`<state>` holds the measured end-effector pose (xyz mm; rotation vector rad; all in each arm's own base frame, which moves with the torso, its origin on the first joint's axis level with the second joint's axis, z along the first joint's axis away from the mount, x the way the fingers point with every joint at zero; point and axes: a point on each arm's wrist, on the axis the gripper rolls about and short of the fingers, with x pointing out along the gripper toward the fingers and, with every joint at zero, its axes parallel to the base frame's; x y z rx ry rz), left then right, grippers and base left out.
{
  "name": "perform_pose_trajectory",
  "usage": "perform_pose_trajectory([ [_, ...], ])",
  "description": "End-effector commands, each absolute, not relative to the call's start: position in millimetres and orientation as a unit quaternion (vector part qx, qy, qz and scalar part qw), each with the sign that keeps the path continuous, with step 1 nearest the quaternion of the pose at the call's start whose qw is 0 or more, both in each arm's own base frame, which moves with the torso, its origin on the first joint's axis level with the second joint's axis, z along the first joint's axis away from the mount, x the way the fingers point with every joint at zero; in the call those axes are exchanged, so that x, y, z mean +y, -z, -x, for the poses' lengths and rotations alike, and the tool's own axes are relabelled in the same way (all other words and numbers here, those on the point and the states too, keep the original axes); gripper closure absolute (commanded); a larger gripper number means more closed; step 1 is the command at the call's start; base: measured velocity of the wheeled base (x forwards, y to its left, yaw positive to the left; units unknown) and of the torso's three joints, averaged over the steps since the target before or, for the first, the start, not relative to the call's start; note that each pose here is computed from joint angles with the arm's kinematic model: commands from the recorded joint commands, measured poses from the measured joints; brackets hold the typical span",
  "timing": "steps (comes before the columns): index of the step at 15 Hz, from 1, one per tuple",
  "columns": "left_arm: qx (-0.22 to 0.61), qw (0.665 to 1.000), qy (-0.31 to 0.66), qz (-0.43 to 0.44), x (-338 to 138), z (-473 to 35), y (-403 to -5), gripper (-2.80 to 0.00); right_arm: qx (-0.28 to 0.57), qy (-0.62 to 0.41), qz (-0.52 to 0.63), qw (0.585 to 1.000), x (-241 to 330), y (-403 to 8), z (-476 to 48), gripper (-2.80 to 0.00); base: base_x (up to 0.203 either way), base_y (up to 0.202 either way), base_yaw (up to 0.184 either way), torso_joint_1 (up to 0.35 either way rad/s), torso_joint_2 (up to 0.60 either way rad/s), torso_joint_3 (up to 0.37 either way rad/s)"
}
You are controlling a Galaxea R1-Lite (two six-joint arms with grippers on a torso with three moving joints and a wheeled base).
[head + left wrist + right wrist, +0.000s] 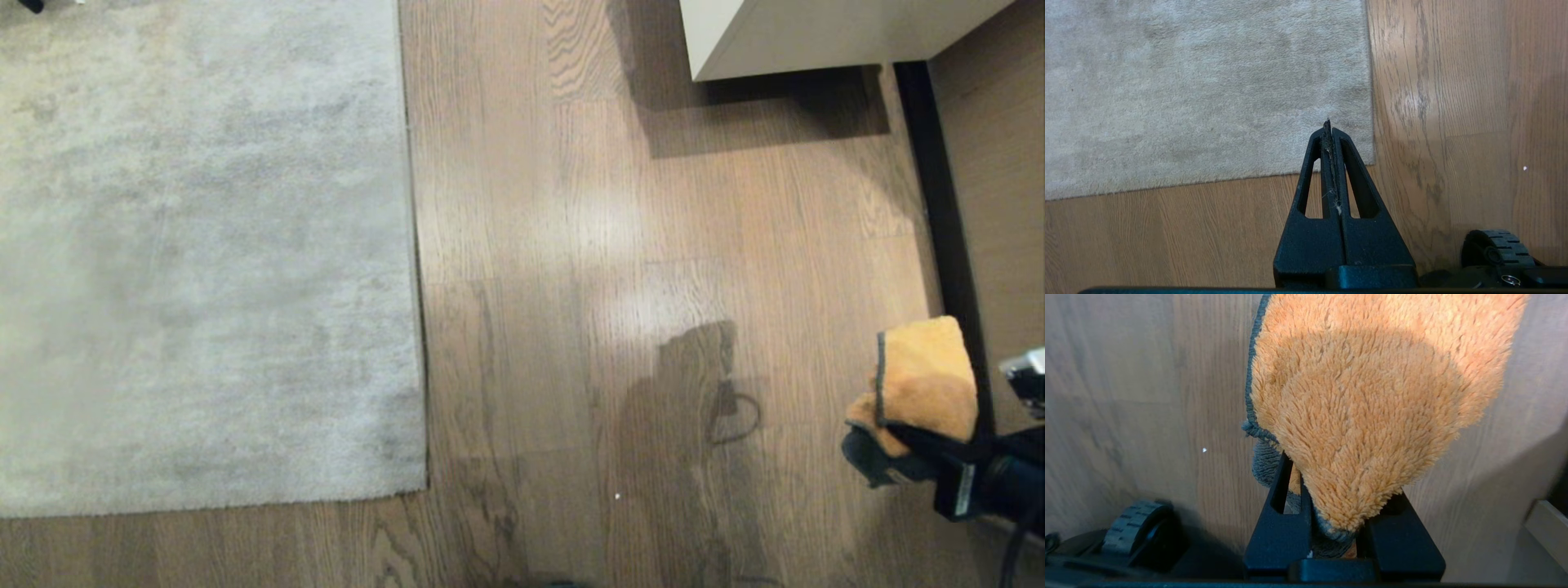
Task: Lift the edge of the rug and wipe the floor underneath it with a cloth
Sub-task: Put down the rag
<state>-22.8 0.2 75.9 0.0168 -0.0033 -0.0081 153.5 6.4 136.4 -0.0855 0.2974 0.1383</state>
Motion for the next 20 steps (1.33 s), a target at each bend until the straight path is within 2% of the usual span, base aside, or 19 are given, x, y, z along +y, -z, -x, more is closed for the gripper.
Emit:
perform_pose_trajectory([
  [1, -0.002, 1.000, 0.004, -0.008, 0, 23, -76, 0.00, 0.192, -0.071, 0.041, 0.978, 7, -110, -189, 0.00, 0.000, 0.000, 0.000, 0.000, 0.00, 0.000],
  [8, -0.002, 1.000, 0.004, -0.008, 0, 23, -76, 0.00, 0.197, -0.071, 0.045, 0.977, 9, -59, -242, 0.00, 0.000, 0.000, 0.000, 0.000, 0.00, 0.000],
  [11, -0.002, 1.000, 0.004, -0.008, 0, 23, -76, 0.00, 0.174, -0.070, 0.043, 0.981, 9, -43, -265, 0.00, 0.000, 0.000, 0.000, 0.000, 0.00, 0.000],
  [17, -0.002, 1.000, 0.004, -0.008, 0, 23, -76, 0.00, 0.094, -0.041, 0.042, 0.994, -2, -48, -324, 0.00, 0.000, 0.000, 0.000, 0.000, 0.00, 0.000],
  [20, -0.002, 1.000, 0.004, -0.008, 0, 23, -76, 0.00, 0.090, -0.022, 0.040, 0.995, -15, -52, -345, 0.00, 0.000, 0.000, 0.000, 0.000, 0.00, 0.000],
])
